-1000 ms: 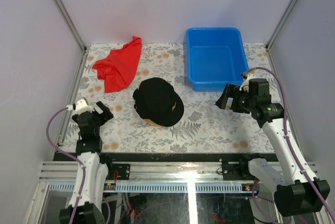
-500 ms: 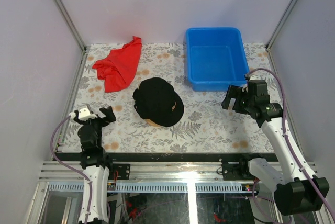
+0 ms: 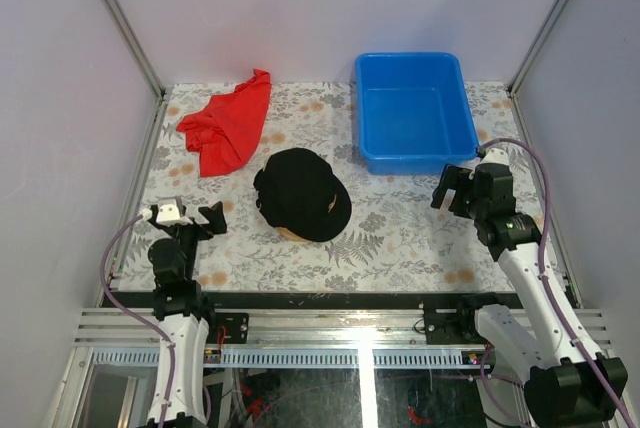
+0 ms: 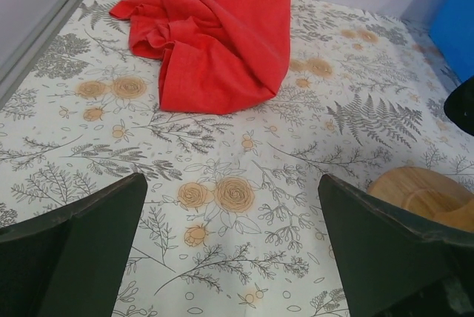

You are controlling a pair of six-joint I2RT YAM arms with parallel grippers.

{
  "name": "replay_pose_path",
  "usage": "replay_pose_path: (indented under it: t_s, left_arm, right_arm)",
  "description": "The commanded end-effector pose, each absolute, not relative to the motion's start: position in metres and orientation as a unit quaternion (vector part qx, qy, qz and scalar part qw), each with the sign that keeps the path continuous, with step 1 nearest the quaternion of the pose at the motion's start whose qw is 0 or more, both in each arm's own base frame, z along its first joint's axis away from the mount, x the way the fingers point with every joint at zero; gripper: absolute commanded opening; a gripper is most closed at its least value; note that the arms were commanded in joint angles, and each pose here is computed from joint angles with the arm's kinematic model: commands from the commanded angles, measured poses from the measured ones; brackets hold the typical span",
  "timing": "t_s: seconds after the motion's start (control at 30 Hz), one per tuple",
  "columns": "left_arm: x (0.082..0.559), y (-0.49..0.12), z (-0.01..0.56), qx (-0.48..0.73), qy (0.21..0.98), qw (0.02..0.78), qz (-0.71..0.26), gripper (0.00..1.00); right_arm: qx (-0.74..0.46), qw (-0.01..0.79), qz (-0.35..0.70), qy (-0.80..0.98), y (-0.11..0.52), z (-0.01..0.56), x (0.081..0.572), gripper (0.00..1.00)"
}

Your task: Stack the hats

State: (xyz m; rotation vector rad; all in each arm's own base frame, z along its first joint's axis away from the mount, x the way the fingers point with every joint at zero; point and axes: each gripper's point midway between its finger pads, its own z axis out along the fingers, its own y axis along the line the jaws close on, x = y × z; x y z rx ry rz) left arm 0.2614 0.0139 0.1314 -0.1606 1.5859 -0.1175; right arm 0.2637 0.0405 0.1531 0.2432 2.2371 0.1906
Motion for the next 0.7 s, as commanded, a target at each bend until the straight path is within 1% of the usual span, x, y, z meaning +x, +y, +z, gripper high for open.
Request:
replay_pose_path:
  t_s: [0.0, 0.13, 0.2, 0.37, 0.47, 0.53, 0.67]
  left_arm:
    - [0.259, 0.009, 0.092, -0.057, 0.732, 0.676, -0.056, 1.00]
    - [0.261, 0.011, 0.088, -0.060, 0.741, 0.666, -0.054, 1.00]
    - [0.260, 0.010, 0.088, -0.058, 0.740, 0.668, -0.055, 1.00]
    - [0.259, 0.008, 0.090, -0.052, 0.735, 0.673, -0.059, 1.00]
    - [0.260, 0.009, 0.089, -0.055, 0.738, 0.670, -0.056, 1.00]
    - [0.260, 0.009, 0.089, -0.055, 0.739, 0.669, -0.056, 1.00]
    - [0.260, 0.009, 0.089, -0.055, 0.738, 0.671, -0.056, 1.00]
  right_arm:
    - [0.135, 0.498, -0.014, 0.857, 0.002, 0.172, 0.280, 0.99]
    - [0.091, 0.549, -0.047, 0.829, -0.007, 0.166, 0.290, 0.99]
    - [0.086, 0.559, -0.056, 0.823, -0.010, 0.153, 0.291, 0.99]
    - [0.077, 0.520, -0.092, 0.846, -0.020, 0.110, 0.281, 0.99]
    - [0.063, 0.529, -0.115, 0.838, -0.027, 0.098, 0.279, 0.99]
    - [0.089, 0.523, -0.127, 0.838, -0.034, 0.085, 0.274, 0.99]
    - [0.072, 0.527, -0.111, 0.839, -0.028, 0.062, 0.266, 0.99]
